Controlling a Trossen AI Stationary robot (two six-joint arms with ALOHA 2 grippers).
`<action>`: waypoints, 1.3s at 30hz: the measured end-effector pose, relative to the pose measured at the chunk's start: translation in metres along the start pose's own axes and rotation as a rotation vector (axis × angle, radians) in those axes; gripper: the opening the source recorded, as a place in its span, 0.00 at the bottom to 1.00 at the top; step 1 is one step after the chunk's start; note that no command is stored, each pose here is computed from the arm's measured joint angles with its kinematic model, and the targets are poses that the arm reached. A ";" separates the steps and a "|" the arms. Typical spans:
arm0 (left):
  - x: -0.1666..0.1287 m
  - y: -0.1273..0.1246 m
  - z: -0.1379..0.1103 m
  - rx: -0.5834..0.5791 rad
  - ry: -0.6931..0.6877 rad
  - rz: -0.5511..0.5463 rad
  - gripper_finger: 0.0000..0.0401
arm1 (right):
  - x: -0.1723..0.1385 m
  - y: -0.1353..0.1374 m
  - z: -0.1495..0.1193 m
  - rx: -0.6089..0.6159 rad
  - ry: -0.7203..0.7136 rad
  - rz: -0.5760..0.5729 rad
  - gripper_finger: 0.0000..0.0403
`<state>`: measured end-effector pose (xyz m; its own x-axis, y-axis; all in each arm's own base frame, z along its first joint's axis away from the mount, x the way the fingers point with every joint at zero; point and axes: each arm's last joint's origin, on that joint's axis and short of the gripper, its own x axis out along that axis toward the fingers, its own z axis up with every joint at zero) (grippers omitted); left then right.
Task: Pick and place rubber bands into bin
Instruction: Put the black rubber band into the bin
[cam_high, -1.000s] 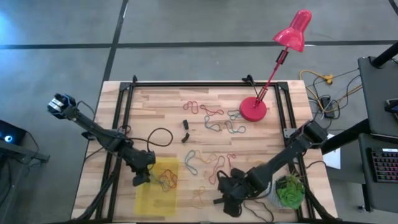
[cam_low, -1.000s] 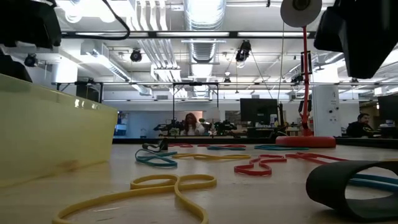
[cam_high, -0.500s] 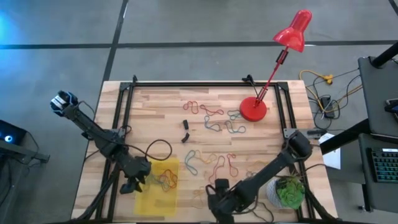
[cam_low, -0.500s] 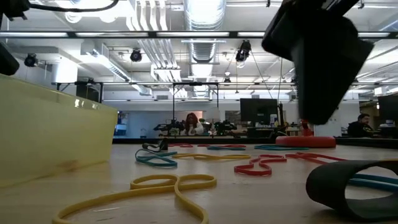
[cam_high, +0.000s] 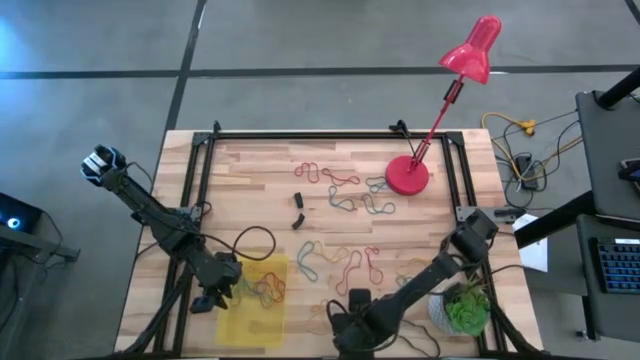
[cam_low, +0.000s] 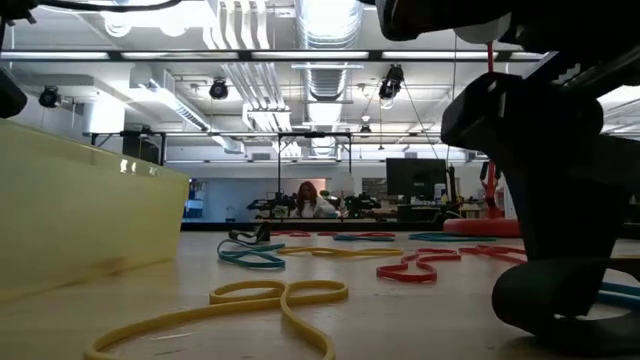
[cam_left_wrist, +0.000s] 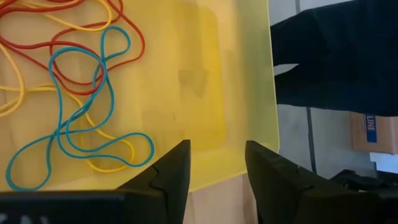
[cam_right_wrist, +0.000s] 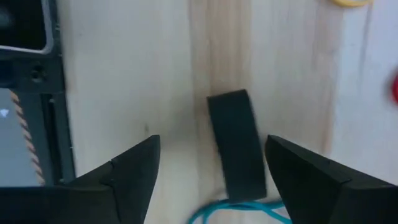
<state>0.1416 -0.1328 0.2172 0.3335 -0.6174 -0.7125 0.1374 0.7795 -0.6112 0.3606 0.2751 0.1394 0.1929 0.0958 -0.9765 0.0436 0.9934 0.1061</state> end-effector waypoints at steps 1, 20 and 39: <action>0.000 0.000 0.000 0.000 0.001 -0.002 0.34 | 0.000 0.001 0.001 0.001 0.000 0.008 0.67; -0.005 -0.003 -0.006 0.018 0.011 -0.004 0.34 | -0.007 -0.026 0.013 0.119 0.088 -0.088 0.04; -0.103 -0.049 0.016 0.185 -0.203 0.307 0.34 | -0.124 -0.109 0.134 0.238 -0.434 0.013 0.03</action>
<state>0.1160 -0.1058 0.3260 0.5602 -0.3341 -0.7580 0.1622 0.9416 -0.2952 0.4637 0.1461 0.2740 0.5830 0.0230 -0.8122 0.2513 0.9455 0.2071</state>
